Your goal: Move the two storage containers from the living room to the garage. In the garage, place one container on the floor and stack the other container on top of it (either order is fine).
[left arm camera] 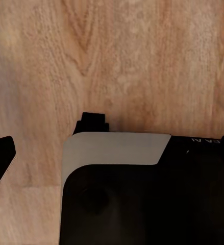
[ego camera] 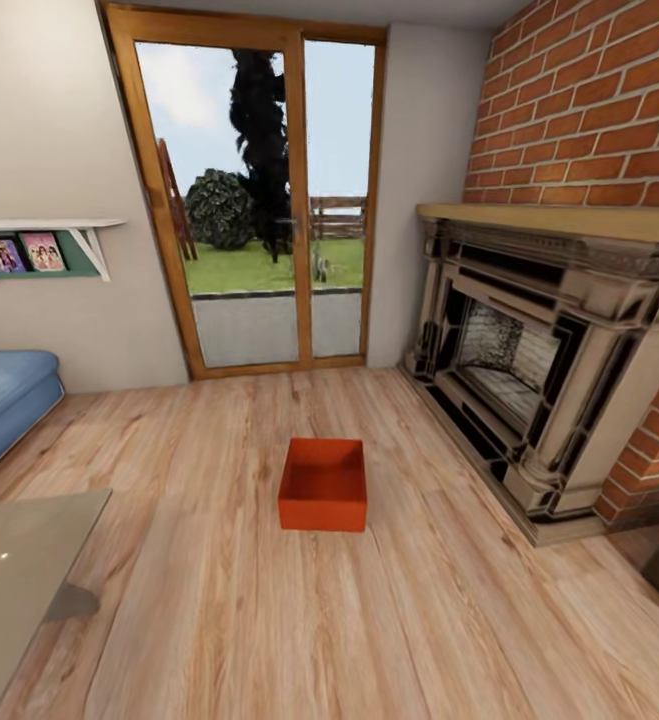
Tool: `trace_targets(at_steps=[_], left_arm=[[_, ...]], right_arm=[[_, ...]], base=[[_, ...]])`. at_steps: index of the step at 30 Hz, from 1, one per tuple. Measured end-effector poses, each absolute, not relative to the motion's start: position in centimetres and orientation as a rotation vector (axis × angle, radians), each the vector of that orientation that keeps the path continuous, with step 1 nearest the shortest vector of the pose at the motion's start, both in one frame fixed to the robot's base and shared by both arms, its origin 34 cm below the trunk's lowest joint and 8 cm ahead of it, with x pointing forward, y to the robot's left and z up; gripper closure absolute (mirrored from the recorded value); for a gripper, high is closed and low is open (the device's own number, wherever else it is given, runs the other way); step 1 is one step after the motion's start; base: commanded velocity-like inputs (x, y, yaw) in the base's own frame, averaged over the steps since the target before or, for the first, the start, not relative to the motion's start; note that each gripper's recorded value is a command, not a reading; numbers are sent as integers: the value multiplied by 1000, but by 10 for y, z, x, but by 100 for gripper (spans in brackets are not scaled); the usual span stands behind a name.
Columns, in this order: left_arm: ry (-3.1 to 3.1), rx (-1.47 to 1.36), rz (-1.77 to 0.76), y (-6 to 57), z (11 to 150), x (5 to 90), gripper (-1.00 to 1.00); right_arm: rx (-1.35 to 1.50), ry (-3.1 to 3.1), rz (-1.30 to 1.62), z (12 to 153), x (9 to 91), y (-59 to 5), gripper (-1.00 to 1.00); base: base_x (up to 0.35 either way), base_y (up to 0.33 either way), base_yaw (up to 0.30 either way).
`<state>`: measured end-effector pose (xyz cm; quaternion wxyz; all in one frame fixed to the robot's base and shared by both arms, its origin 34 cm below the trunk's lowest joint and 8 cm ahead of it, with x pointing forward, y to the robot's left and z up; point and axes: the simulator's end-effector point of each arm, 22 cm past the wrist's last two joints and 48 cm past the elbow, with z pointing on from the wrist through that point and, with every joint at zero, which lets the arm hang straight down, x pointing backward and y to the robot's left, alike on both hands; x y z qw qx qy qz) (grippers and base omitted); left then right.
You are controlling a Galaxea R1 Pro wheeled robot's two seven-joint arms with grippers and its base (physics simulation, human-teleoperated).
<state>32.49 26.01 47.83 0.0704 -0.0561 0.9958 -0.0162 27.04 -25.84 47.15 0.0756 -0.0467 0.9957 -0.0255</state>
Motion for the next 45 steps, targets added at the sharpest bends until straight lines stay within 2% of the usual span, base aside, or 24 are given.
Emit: trace_targets(at_steps=[45], left_arm=[[2996,-169,-48,261,478,325,-100]], right_arm=[[-140,2986,-76,471,270,-258,-100]], base=[[320,0,0]])
